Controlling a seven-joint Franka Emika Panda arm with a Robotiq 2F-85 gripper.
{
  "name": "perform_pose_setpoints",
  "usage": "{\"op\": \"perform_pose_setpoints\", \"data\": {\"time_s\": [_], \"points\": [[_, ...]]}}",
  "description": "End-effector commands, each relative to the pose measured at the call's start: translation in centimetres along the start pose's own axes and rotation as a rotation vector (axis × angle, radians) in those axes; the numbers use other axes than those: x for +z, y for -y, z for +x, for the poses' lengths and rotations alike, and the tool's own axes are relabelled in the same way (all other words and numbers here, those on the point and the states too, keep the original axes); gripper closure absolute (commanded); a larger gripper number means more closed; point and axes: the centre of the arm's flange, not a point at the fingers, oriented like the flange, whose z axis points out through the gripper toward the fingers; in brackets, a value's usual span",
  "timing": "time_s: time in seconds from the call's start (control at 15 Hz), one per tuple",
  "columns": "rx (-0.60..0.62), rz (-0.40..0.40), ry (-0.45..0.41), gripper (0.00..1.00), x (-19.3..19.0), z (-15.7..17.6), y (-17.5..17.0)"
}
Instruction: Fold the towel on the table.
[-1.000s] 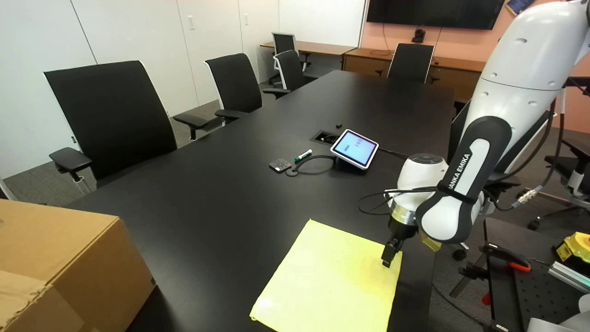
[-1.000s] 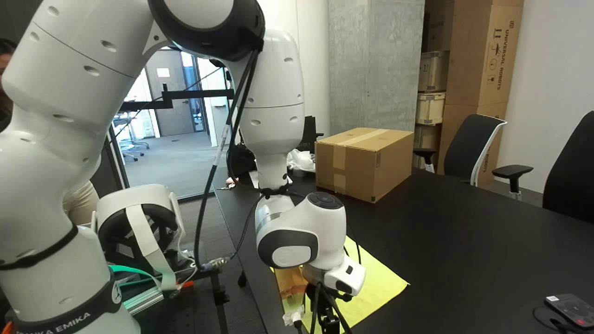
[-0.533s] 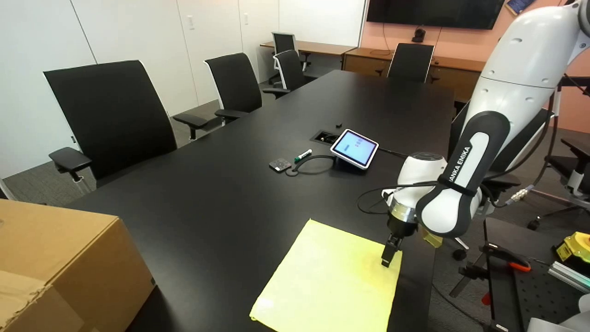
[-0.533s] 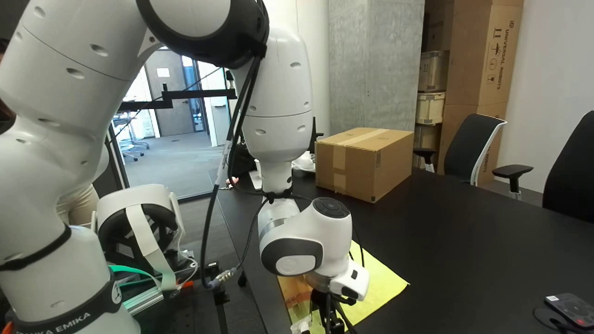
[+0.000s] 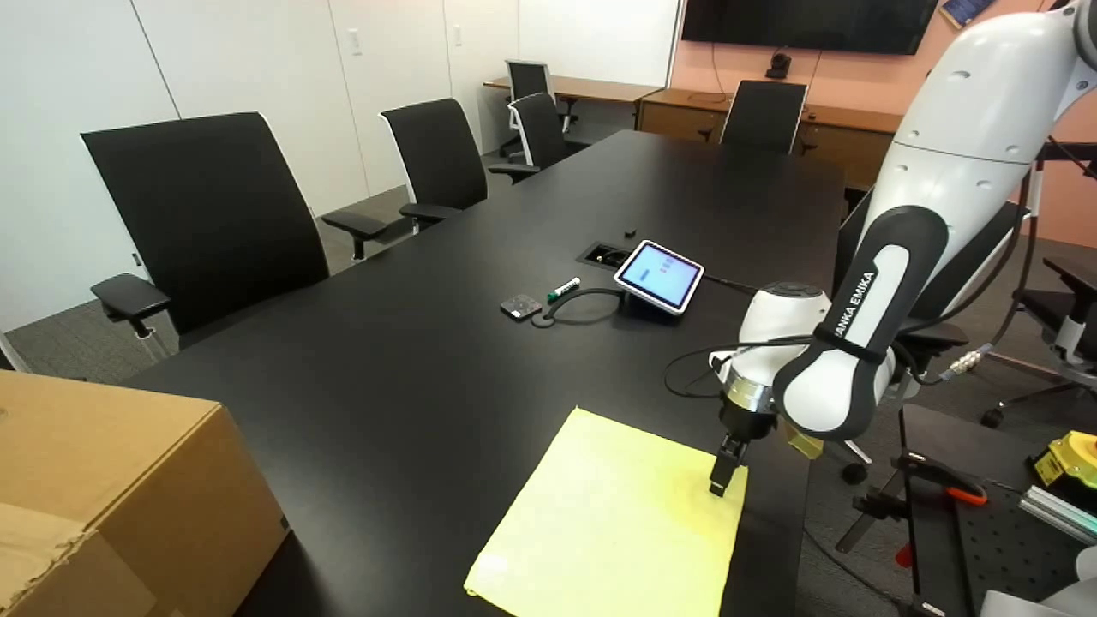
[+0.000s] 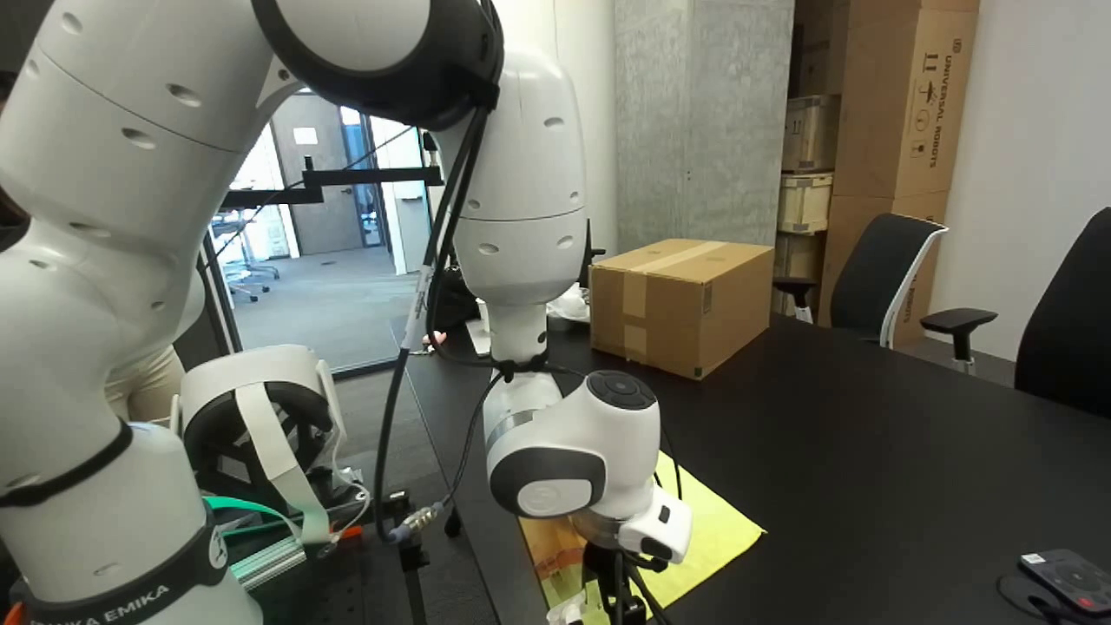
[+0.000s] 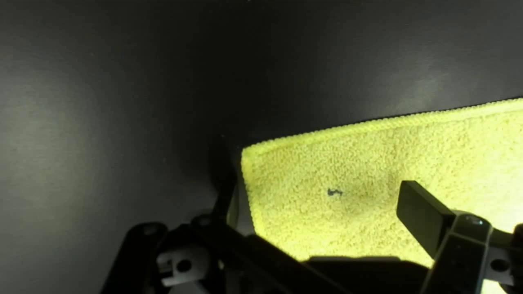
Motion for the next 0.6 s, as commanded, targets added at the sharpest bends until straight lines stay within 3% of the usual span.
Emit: {"op": "perform_pose_setpoints", "data": {"time_s": [0.0, 0.2, 0.53], "points": [[-0.016, -0.021, 0.007, 0.11, 0.6, 0.8, 0.2], [-0.008, -0.044, 0.02, 0.41, 0.1, 0.8, 0.2], [-0.011, -0.073, 0.028, 0.79, -1.7, 1.1, 0.9]]}}
